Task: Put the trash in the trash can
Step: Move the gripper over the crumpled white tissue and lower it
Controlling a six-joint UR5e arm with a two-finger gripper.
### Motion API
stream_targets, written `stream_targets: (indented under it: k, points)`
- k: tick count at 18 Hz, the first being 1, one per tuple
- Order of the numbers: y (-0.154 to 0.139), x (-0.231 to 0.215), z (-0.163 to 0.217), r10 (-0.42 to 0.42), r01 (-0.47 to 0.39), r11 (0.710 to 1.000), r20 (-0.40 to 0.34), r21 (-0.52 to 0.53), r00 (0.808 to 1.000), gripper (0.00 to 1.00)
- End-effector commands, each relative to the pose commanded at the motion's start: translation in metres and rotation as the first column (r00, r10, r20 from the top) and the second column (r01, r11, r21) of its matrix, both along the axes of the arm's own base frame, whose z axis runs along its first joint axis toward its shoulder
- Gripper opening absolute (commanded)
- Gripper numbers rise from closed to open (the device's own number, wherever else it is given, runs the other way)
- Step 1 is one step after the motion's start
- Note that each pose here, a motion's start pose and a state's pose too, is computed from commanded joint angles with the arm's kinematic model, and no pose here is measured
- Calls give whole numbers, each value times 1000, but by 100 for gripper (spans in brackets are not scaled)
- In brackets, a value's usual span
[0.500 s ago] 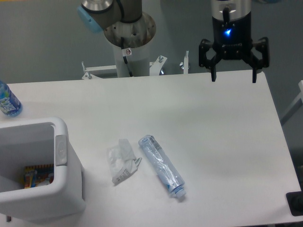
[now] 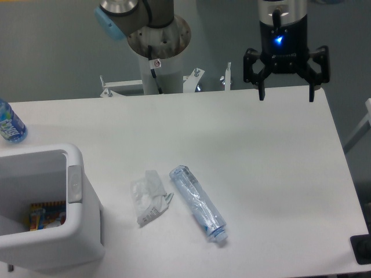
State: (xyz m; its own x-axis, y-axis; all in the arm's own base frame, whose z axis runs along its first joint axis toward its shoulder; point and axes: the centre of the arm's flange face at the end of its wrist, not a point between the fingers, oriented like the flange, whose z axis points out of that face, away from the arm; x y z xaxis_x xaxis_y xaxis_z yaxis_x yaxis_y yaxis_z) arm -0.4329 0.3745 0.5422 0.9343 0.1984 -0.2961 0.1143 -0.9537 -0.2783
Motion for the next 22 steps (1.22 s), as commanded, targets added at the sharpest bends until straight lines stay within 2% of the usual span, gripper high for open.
stream_targets:
  k: [2, 5, 9, 11, 14, 18, 22]
  points:
    - [1, 3, -15, 55, -55, 998, 6, 32, 998, 100]
    - [16, 34, -56, 62, -61, 995, -15, 73, 998, 100]
    - [24, 53, -84, 108, -111, 990, 31, 89, 994, 100]
    - [39, 68, -111, 101, -108, 992, 87, 72, 991, 100]
    - [74, 94, -149, 39, -46, 998, 167, 41, 985, 100]
    - [105, 124, -201, -23, 29, 999, 240, -21, 970, 100]
    - [118, 151, -239, -50, 73, 995, 294, -65, 955, 100]
